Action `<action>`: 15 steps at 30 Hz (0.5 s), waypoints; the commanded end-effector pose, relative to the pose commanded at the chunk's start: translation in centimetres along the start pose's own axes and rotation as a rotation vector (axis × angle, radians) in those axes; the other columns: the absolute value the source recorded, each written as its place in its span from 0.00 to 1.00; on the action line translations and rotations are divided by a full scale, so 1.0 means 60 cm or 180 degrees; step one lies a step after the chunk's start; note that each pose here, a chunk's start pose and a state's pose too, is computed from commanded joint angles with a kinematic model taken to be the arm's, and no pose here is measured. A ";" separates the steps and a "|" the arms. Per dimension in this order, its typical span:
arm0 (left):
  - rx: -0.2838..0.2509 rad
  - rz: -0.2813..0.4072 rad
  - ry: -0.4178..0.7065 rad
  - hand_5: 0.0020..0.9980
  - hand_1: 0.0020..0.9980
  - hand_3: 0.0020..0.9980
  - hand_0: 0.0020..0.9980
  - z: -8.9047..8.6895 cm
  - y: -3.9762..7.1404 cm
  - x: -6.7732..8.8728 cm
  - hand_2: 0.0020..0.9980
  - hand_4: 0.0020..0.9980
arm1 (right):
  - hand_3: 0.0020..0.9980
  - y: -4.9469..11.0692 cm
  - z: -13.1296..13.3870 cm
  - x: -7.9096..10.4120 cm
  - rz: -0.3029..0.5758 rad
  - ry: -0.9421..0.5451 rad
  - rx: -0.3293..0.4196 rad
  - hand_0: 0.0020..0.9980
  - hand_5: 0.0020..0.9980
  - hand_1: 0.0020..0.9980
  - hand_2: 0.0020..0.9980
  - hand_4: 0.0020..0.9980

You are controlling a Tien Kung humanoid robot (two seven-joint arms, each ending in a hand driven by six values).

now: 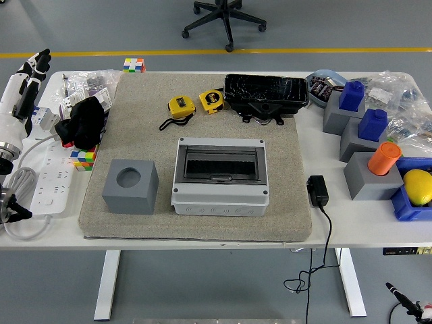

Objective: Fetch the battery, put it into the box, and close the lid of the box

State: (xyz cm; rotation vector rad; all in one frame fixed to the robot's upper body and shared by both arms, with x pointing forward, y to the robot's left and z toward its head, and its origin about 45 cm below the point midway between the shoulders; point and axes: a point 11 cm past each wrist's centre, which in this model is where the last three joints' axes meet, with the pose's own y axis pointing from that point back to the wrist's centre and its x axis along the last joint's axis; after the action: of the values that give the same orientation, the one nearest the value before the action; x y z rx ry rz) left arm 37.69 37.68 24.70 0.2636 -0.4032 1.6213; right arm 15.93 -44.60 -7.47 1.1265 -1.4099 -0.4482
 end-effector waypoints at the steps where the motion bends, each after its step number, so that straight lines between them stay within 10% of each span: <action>1: -0.0017 -0.0012 -0.0158 1.00 0.97 0.91 0.96 0.004 0.005 -0.001 0.94 1.00 | 0.83 0.000 0.000 0.000 0.0003 -0.0002 0.0002 0.95 1.00 0.92 0.84 1.00; 13: -0.0674 -0.0632 -0.1397 1.00 1.00 0.70 1.00 0.107 0.056 -0.104 0.88 1.00 | 0.83 0.000 -0.003 0.001 0.0012 0.0003 0.0020 0.95 1.00 0.92 0.84 1.00; 14: -0.0707 -0.0700 -0.1460 0.37 0.38 0.62 0.78 0.113 0.059 -0.113 0.33 0.83 | 0.83 0.000 -0.004 0.001 0.0014 0.0004 0.0024 0.95 1.00 0.92 0.84 1.00; 15: -0.0748 -0.0746 -0.1527 0.37 0.38 0.62 0.78 0.119 0.061 -0.120 0.33 0.83 | 0.83 0.000 -0.005 0.002 0.0016 0.0008 0.0028 0.95 1.00 0.92 0.84 1.00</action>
State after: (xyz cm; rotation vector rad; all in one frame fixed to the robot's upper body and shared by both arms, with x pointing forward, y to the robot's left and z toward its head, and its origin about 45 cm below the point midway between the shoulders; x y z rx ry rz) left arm 34.20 27.97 27.92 0.5036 -0.8887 1.2575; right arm 16.25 -44.61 -7.35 1.1300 -1.4134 -0.4375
